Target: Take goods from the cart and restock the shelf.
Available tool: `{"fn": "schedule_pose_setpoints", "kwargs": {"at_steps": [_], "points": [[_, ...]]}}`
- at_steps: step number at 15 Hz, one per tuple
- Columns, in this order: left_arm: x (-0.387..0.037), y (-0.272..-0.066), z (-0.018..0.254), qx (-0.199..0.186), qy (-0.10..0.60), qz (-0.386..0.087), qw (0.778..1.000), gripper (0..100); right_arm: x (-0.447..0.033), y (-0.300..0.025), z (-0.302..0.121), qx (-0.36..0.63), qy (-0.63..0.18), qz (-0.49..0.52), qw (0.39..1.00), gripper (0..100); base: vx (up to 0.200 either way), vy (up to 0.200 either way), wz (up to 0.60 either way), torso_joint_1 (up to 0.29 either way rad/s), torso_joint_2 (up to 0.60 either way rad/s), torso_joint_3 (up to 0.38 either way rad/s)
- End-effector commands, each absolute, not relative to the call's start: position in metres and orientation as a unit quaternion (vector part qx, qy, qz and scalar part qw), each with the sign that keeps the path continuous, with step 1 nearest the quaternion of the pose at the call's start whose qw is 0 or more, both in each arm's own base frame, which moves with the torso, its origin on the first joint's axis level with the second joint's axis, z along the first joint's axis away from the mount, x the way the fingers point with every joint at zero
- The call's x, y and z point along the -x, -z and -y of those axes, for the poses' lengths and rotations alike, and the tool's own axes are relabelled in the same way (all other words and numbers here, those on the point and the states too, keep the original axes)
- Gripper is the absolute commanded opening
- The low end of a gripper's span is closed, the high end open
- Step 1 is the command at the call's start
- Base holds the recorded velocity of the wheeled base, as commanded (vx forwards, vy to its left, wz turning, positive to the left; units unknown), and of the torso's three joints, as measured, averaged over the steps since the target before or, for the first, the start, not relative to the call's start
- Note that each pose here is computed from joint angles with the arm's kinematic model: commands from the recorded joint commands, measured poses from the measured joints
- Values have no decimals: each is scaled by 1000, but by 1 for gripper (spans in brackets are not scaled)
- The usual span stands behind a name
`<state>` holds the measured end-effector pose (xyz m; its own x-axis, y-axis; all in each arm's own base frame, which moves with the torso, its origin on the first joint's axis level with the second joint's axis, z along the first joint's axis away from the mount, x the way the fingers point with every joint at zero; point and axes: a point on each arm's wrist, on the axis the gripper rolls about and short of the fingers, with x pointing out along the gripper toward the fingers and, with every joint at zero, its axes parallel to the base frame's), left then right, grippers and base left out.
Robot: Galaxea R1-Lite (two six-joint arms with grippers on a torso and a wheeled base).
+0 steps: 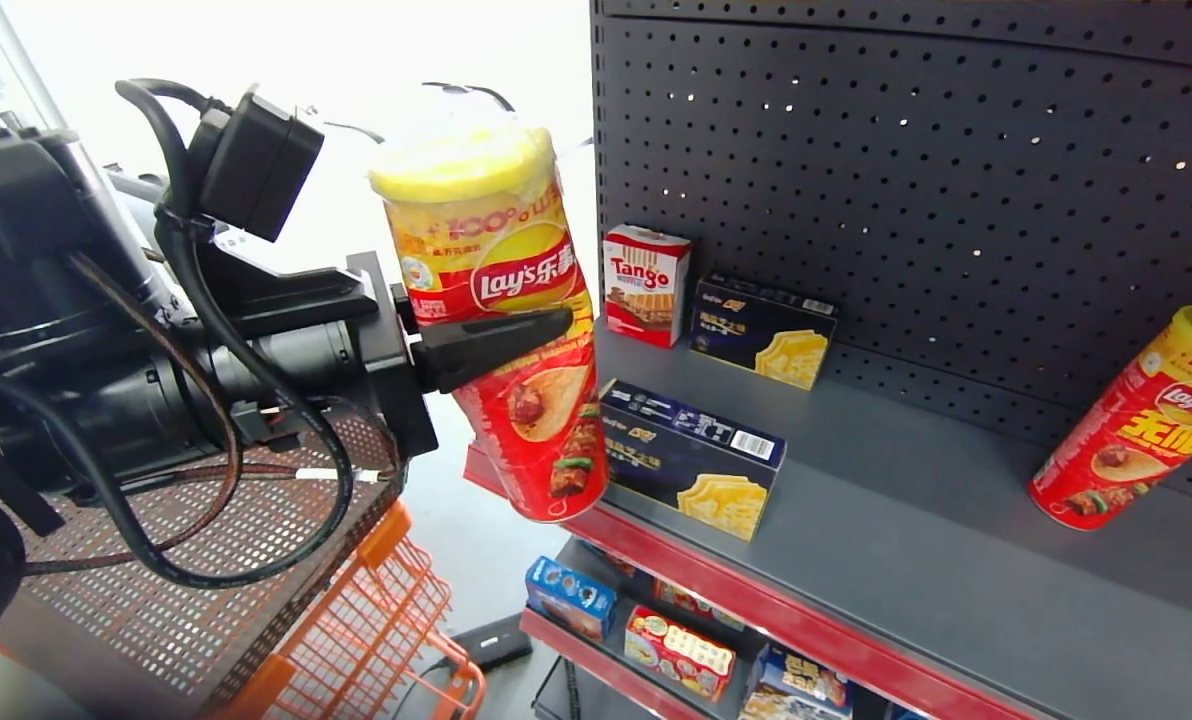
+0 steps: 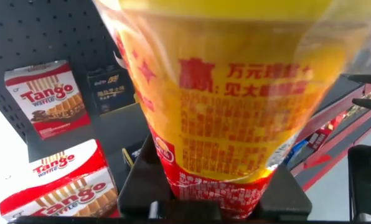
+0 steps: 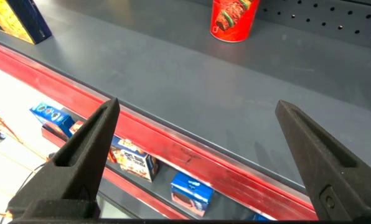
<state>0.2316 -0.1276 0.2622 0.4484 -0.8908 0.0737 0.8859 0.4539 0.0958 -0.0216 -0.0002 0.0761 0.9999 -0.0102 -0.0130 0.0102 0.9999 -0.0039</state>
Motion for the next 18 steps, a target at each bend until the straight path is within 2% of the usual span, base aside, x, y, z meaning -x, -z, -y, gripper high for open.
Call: {"fn": "schedule_pose_setpoints", "kwargs": {"at_steps": [1,14,18], "points": [[-232,-263,128,-22,523,57,850,0,22,-76,0,2,5,-7,1000,100,0,0,0,0,0,0],[-233,-262,138,-20,537,55,841,0,22,-76,0,2,5,-6,1000,100,0,0,0,0,0,0],[-233,-262,139,-21,537,57,841,0,22,-76,0,2,5,-6,1000,100,0,0,-600,-4,8,5]]}}
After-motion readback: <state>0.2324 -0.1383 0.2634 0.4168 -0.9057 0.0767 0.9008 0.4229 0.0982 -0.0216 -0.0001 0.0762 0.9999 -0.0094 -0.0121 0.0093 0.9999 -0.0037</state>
